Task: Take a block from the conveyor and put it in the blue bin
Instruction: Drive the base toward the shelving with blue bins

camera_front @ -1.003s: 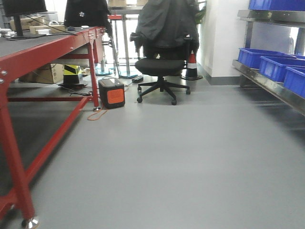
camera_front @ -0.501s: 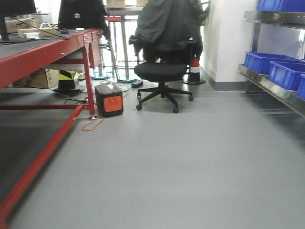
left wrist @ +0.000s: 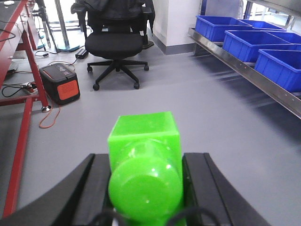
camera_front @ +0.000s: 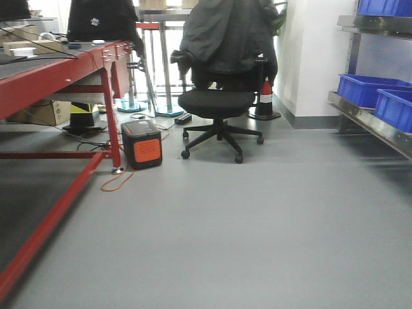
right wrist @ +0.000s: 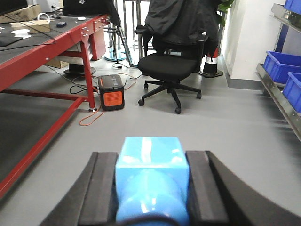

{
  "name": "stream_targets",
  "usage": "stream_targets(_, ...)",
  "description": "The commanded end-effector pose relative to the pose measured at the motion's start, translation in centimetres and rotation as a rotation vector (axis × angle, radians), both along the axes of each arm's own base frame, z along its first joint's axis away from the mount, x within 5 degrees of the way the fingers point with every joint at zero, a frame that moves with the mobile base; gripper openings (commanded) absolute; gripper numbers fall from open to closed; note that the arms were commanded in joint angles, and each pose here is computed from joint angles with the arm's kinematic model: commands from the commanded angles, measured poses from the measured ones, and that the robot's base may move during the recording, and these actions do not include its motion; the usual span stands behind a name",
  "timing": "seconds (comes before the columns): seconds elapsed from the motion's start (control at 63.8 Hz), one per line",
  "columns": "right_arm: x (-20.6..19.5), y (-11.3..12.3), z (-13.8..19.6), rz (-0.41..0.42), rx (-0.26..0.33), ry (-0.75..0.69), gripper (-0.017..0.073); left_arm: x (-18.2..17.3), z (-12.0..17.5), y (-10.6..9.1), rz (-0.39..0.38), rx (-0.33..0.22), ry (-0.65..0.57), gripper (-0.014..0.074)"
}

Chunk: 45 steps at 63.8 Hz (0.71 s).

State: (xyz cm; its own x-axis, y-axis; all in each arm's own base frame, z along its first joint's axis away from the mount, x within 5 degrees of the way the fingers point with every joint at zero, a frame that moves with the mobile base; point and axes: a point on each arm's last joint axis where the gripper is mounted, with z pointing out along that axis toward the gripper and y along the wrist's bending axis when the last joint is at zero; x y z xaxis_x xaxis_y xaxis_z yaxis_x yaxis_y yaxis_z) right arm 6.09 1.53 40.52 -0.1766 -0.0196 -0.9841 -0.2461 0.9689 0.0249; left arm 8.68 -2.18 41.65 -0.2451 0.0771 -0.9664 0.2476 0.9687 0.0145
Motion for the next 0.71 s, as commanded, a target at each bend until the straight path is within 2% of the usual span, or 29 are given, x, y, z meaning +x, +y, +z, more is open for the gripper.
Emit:
stream_targets(0.0, -0.11, -0.09, 0.45, -0.007, -0.001, -0.03, -0.0162, -0.09, 0.26, -0.07, -0.007, -0.018, -0.023, -0.0111)
stream_targets(0.689, -0.11, -0.09, 0.45, -0.007, -0.001, -0.03, -0.0162, -0.09, 0.26, -0.07, -0.007, -0.018, -0.023, -0.0111)
